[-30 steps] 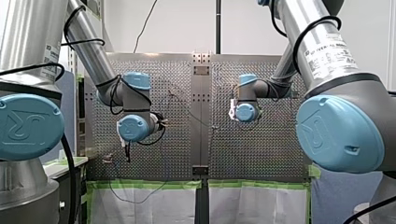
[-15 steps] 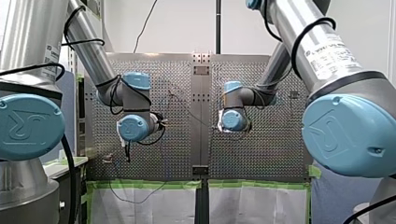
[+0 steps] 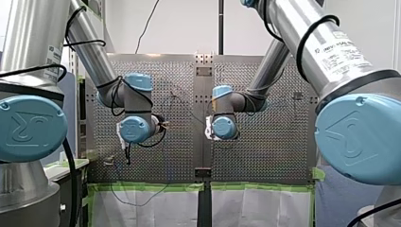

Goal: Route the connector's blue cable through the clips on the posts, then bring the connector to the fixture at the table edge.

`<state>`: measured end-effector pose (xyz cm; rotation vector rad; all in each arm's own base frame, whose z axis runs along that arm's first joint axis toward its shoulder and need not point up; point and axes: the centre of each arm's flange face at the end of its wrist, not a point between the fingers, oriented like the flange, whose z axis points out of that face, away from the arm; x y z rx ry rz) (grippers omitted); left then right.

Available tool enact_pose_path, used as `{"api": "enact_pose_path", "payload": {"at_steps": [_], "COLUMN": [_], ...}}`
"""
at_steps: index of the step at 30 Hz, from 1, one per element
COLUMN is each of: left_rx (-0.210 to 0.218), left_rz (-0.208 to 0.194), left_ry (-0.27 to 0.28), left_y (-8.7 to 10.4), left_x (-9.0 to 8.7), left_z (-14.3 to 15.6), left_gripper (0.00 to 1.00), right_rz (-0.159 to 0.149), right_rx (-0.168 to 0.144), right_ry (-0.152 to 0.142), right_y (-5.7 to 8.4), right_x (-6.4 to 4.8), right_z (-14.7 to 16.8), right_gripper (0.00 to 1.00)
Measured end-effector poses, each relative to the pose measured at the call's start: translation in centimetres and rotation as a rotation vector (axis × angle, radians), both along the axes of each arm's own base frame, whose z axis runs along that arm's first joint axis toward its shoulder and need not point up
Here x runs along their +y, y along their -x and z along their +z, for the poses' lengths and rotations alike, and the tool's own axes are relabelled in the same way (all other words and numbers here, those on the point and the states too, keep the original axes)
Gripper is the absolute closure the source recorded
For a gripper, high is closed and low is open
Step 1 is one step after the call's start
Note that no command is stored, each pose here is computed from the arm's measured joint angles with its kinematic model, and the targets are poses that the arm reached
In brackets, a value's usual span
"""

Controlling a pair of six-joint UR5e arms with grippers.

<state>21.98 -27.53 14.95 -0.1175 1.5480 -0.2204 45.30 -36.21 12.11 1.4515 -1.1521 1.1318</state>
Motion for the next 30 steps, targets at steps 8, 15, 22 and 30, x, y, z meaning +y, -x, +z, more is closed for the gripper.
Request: {"api": "enact_pose_path", "payload": {"at_steps": [8, 15, 22, 30], "left_rx": [0.025, 0.048, 0.057, 0.055], "left_rz": [0.032, 0.044, 0.065, 0.069], "left_ry": [-0.006, -0.012, -0.017, -0.014], "left_y": [-0.2, -0.7, -1.3, -2.0], "left_x": [0.7, 1.1, 1.6, 1.8], "left_z": [-0.2, -0.3, -0.4, -0.3], "left_gripper": [0.0, 0.0, 0.0, 0.0], "right_rz": [0.057, 0.076, 0.04, 0.041], "right_rx": [0.009, 0.016, -0.003, 0.006], "right_ry": [-0.012, -0.022, -0.032, -0.029], "right_y": [-1.8, -1.9, 0.7, 3.1], "right_x": [3.4, 4.8, 3.5, 1.4], "right_z": [-0.5, -1.1, -2.1, -3.0], "right_gripper": [0.02, 0.02, 0.02, 0.02]}}
